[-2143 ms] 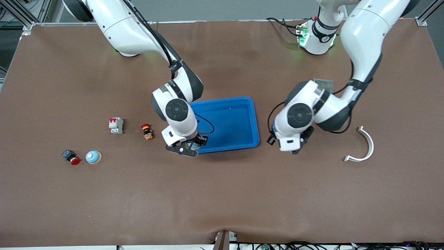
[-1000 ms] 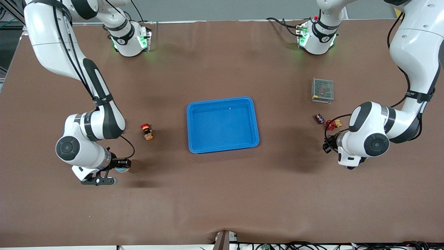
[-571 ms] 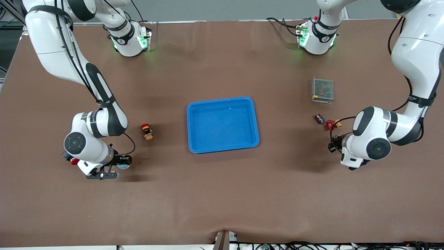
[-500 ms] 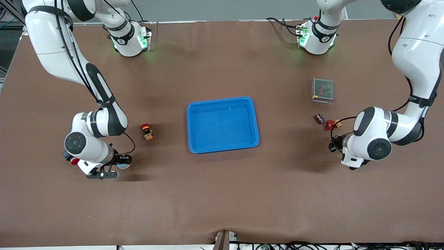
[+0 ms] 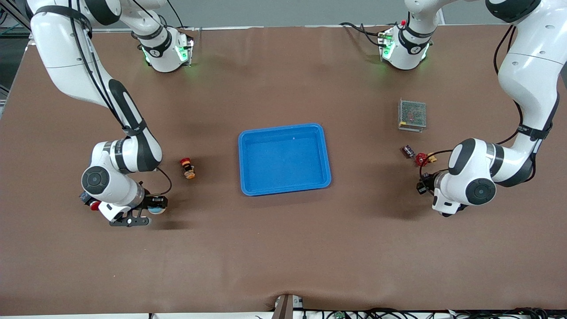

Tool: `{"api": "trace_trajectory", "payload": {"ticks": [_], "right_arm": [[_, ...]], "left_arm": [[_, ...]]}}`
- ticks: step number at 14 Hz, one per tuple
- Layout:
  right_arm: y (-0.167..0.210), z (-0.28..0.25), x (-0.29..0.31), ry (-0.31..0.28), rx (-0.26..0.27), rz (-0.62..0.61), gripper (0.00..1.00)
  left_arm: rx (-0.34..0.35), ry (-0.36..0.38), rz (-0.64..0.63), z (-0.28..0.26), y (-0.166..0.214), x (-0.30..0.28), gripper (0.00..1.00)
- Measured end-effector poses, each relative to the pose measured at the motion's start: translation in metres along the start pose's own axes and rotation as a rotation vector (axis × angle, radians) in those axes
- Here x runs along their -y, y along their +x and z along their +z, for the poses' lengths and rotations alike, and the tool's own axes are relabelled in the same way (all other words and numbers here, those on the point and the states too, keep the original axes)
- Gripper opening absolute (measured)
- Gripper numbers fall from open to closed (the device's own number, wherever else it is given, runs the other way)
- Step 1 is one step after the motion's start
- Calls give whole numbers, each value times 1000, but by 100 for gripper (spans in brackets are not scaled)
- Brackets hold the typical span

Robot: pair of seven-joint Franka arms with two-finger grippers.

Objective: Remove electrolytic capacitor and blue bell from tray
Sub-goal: 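Place the bell beside the first bell while the left gripper carries the capacitor, then lower the capacitor near the valve and open the left gripper while the right retracts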

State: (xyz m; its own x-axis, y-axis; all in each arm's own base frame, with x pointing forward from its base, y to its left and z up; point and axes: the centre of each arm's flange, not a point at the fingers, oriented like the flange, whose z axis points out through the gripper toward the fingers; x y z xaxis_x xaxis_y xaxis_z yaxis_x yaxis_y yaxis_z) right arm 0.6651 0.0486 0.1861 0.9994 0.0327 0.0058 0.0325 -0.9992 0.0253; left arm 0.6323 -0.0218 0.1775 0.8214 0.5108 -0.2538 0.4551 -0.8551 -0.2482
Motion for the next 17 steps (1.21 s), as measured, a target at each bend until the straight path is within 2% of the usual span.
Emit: {"api": "trace_trajectory", "payload": {"ticks": [2, 3, 4, 7, 9, 14, 17], "right_arm": [[-4, 0, 0, 0, 6, 0, 64], [-5, 0, 0, -1, 8, 0, 64], [-6, -1, -2, -1, 10, 2, 69], [-7, -20, -10, -6, 32, 13, 99], [-9, -55, -13, -12, 53, 16, 100], [-22, -187, -31, -24, 8, 45, 100], [-44, -263, -40, -31, -8, 62, 100]], "left_arm": [[0, -1, -3, 2, 1, 1, 34], [-2, -3, -3, 1, 2, 1, 39], [-5, -6, -4, 0, 3, 1, 47], [-16, -12, -7, -6, 5, 1, 79], [-30, -17, -9, -15, 5, 1, 99], [-83, -35, -10, -48, 3, 0, 100], [-136, -61, 2, -92, -7, -8, 100]]}}
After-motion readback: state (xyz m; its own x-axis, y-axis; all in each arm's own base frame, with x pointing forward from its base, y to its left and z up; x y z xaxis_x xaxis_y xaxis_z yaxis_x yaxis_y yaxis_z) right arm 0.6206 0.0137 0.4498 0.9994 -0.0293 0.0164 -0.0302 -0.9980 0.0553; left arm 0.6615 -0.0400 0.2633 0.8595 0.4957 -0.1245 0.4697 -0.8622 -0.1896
